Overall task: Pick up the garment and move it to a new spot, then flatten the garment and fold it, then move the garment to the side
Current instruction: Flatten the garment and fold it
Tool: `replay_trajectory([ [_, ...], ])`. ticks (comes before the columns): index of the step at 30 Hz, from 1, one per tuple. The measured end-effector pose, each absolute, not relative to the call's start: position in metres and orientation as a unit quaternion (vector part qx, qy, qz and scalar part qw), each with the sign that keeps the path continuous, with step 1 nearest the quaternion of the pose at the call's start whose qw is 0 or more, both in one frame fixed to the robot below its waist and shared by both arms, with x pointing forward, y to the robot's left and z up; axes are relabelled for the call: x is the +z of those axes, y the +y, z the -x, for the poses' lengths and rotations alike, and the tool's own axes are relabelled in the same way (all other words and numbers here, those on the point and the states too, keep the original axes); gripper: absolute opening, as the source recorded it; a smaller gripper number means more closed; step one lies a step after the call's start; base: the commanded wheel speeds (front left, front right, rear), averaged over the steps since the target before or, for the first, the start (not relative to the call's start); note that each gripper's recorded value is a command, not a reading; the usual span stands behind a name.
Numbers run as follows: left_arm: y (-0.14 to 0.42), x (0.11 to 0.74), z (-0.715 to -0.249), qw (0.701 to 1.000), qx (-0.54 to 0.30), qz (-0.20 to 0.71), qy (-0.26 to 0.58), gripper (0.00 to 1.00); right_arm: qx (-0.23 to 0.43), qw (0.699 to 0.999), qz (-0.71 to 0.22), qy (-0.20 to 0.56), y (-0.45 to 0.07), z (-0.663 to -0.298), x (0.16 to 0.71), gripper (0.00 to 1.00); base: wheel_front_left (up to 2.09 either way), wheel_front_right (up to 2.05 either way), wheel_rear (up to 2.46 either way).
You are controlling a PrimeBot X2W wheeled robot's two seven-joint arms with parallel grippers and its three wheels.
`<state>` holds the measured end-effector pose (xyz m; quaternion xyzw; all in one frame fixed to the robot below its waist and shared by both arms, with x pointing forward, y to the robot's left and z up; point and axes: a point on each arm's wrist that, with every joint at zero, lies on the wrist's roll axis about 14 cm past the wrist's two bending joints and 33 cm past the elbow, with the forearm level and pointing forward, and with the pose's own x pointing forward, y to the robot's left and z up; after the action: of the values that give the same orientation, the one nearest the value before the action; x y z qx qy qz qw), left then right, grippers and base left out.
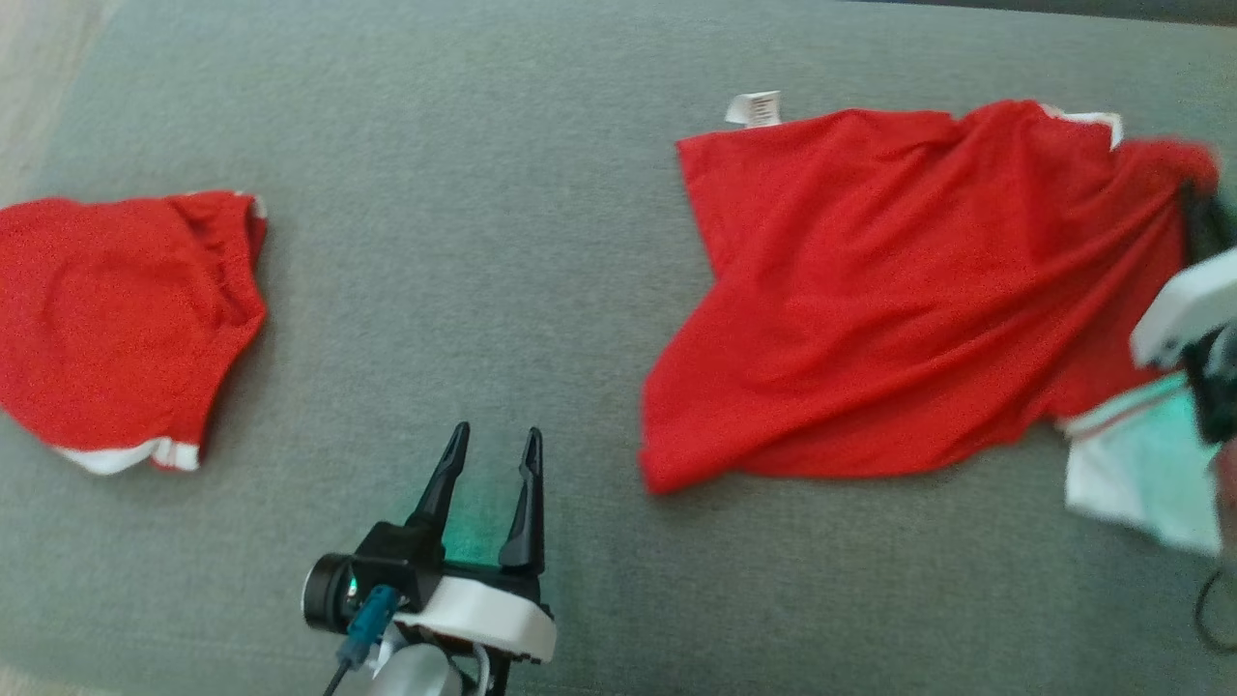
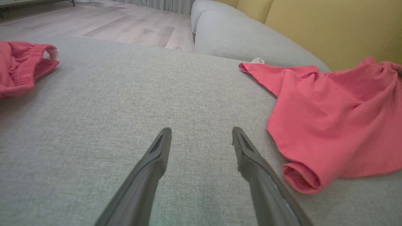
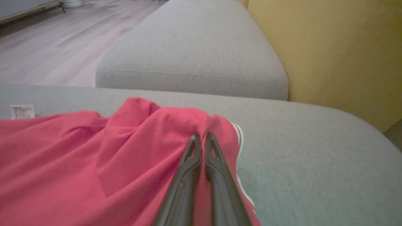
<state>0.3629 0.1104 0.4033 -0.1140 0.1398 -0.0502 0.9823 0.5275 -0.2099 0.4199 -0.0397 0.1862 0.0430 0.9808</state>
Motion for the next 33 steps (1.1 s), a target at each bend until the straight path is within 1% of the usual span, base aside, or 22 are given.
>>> replay_trajectory([
  [2,0.113,0.403,-0.363,0.983,-0.046,0.114,0.140,1.00,0.041,0.983,0.050,0.171,-0.210,-0.544,0.430,0.00,0.00,0.00,0.00],
  [3,0.114,0.403,-0.362,0.983,-0.044,0.113,0.140,1.00,0.037,0.984,0.047,0.168,-0.210,-0.549,0.431,0.09,0.00,0.00,0.00],
  [4,0.116,0.403,-0.362,0.983,-0.041,0.113,0.140,1.00,0.034,0.984,0.046,0.170,-0.211,-0.552,0.431,1.00,0.00,0.00,0.00],
  [5,0.118,0.403,-0.361,0.983,-0.037,0.113,0.140,1.00,0.032,0.983,0.046,0.175,-0.210,-0.553,0.428,1.00,0.00,0.00,0.00],
  [7,0.120,0.406,-0.360,0.983,-0.032,0.115,0.137,1.00,0.034,0.985,0.049,0.159,-0.207,-0.552,0.431,1.00,0.00,0.00,0.00],
  [10,0.121,0.413,-0.361,0.985,-0.030,0.116,0.127,1.00,0.042,0.993,0.041,0.102,-0.196,-0.550,0.451,1.00,0.00,0.00,0.00],
  [13,0.122,0.419,-0.361,0.986,-0.029,0.116,0.116,1.00,0.062,0.996,0.032,0.061,-0.175,-0.542,0.470,1.00,0.00,0.00,0.00],
  [16,0.124,0.422,-0.357,0.987,-0.025,0.117,0.110,1.00,0.077,0.996,0.021,0.034,-0.163,-0.518,0.480,1.00,0.00,0.00,0.00],
  [18,0.125,0.423,-0.352,0.987,-0.025,0.117,0.109,1.00,0.076,0.997,0.014,0.025,-0.164,-0.494,0.481,1.00,0.00,0.00,0.00],
  [23,0.126,0.423,-0.337,0.987,-0.027,0.114,0.107,1.00,0.048,0.997,-0.013,0.059,-0.180,-0.420,0.450,1.00,0.00,0.00,0.00],
  [25,0.126,0.424,-0.332,0.988,-0.030,0.113,0.104,1.00,0.029,0.997,-0.028,0.064,-0.186,-0.398,0.445,1.00,0.00,0.00,0.00],
  [29,0.122,0.422,-0.321,0.988,-0.039,0.108,0.107,1.00,0.013,0.997,-0.039,0.061,-0.192,-0.371,0.445,1.00,0.00,0.00,0.00],
  [33,0.120,0.419,-0.315,0.987,-0.046,0.110,0.112,1.00,0.003,0.997,-0.045,0.059,-0.196,-0.360,0.446,1.00,0.00,0.00,0.00],
])
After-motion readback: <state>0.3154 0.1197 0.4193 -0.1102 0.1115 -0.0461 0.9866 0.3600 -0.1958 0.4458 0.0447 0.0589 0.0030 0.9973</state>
